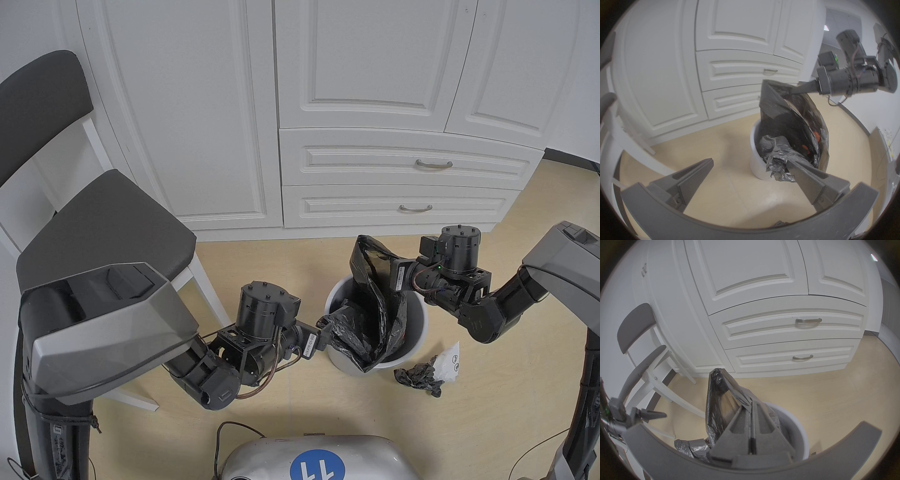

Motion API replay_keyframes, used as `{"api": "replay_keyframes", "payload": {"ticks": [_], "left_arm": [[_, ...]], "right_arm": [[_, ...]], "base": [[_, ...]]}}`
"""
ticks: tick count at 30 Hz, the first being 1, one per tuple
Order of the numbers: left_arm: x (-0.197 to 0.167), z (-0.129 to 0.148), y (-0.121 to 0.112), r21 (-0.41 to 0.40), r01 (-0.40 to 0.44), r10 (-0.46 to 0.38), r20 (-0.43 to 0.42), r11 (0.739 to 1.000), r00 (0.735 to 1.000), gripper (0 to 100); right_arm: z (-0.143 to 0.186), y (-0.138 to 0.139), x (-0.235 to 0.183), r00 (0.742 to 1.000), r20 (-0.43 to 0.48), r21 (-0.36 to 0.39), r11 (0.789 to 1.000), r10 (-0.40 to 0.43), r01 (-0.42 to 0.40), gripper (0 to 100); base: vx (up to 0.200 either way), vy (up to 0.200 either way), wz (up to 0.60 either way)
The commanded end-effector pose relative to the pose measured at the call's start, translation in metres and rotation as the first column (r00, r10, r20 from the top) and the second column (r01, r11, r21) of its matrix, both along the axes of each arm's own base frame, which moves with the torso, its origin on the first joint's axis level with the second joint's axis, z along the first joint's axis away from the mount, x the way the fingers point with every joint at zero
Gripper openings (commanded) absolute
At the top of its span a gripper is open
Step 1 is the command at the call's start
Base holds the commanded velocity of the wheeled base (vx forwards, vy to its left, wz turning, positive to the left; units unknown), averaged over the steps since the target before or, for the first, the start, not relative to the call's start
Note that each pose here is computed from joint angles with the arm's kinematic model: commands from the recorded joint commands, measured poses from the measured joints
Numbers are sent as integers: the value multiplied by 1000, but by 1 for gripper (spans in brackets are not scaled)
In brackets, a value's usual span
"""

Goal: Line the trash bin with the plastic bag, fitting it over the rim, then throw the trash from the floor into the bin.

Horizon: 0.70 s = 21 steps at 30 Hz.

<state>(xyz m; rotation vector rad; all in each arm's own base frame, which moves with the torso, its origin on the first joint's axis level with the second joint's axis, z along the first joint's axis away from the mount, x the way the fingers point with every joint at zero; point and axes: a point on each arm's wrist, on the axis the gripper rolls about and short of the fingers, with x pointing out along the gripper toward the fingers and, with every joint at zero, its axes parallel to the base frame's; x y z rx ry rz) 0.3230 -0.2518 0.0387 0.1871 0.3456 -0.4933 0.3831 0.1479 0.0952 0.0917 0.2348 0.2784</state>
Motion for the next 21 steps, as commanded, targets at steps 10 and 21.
{"api": "replay_keyframes", "payload": {"ticks": [10,21], "left_arm": [[24,-25,3,18,19,-19,-14,1000,1000,100],[16,-23,16,4,20,-20,4,1000,1000,100]], "right_arm": [[7,-6,1,1000,19,6,1000,-16,16,0],[10,-10,1,999,24,8,1000,-22,22,0]], "base": [[0,0,0],[0,0,0]]}}
